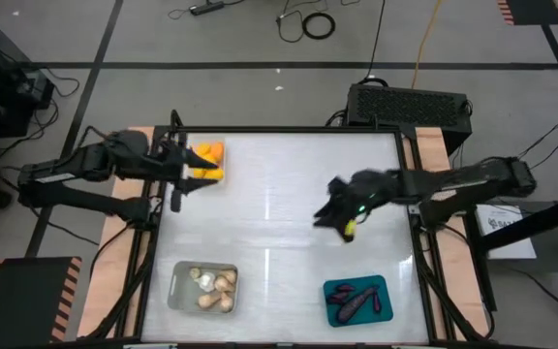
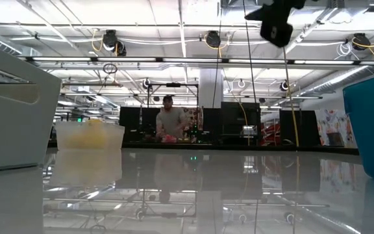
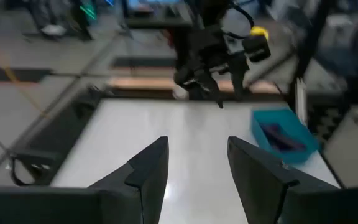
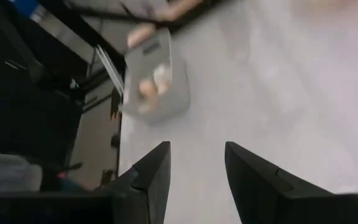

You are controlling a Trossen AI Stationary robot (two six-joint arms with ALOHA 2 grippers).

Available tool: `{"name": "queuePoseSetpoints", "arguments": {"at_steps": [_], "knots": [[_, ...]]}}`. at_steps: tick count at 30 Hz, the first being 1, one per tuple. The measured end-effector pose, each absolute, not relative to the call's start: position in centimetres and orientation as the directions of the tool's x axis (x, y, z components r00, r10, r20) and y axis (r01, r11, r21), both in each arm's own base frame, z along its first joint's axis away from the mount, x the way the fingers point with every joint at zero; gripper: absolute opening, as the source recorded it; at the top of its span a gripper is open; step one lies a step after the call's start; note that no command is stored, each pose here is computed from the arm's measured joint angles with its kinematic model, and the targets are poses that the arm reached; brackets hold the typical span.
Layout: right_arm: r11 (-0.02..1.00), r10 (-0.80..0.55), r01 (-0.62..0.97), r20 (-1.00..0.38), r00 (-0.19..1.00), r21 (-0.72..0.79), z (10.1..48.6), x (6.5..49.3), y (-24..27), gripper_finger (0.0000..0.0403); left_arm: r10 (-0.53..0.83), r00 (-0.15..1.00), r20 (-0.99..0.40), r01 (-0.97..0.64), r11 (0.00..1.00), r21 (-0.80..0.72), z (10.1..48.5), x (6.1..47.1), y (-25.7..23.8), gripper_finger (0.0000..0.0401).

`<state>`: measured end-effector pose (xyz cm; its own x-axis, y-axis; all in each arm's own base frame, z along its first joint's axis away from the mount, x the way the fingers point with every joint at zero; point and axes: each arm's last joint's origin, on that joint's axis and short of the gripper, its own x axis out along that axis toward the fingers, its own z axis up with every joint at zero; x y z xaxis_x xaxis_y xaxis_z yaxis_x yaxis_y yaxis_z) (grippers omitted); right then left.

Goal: Sort produce into baskets
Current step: Return to Home Position

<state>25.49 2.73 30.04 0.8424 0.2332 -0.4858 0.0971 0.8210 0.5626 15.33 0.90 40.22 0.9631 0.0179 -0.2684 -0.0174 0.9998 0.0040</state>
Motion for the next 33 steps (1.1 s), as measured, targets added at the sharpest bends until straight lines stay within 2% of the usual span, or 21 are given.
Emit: {"name": "queuePoseSetpoints", "arguments": {"at_steps": [5, 9, 15, 20, 25, 33], "knots": [[0.917, 0.104, 0.069, -0.403, 0.909, 0.392, 33.3, 21.2, 0.7, 0.0144, 0.157, 0.970, -0.183, -0.158, 0.987, 0.008, 40.9, 13.3, 1.5, 0.0173], [0.948, -0.047, 0.172, -0.414, 0.909, 0.269, 34.3, 17.5, -0.2, 0.0144, 0.229, 0.961, -0.154, -0.239, 0.970, -0.051, 39.7, 11.9, 1.7, 0.0173], [0.924, -0.239, 0.345, -0.453, 0.859, 0.165, 34.6, 13.1, -0.8, 0.0144, 0.264, 0.958, -0.115, -0.276, 0.955, -0.105, 36.1, 10.3, 1.6, 0.0173], [0.921, -0.253, 0.345, -0.398, 0.882, 0.179, 33.4, 11.0, -0.9, 0.0144, 0.326, 0.943, -0.069, -0.333, 0.929, -0.162, 32.0, 9.5, 1.7, 0.0173], [0.905, -0.253, 0.336, -0.304, 0.919, 0.262, 29.6, 9.5, -0.8, 0.0144, 0.369, 0.929, -0.009, -0.362, 0.907, -0.215, 28.3, 8.9, 1.8, 0.0173], [0.864, -0.250, 0.290, -0.150, 0.957, 0.411, 24.7, 7.8, -0.8, 0.0144, 0.399, 0.917, -0.023, -0.386, 0.870, -0.307, 23.8, 8.2, 1.8, 0.0173]]}}
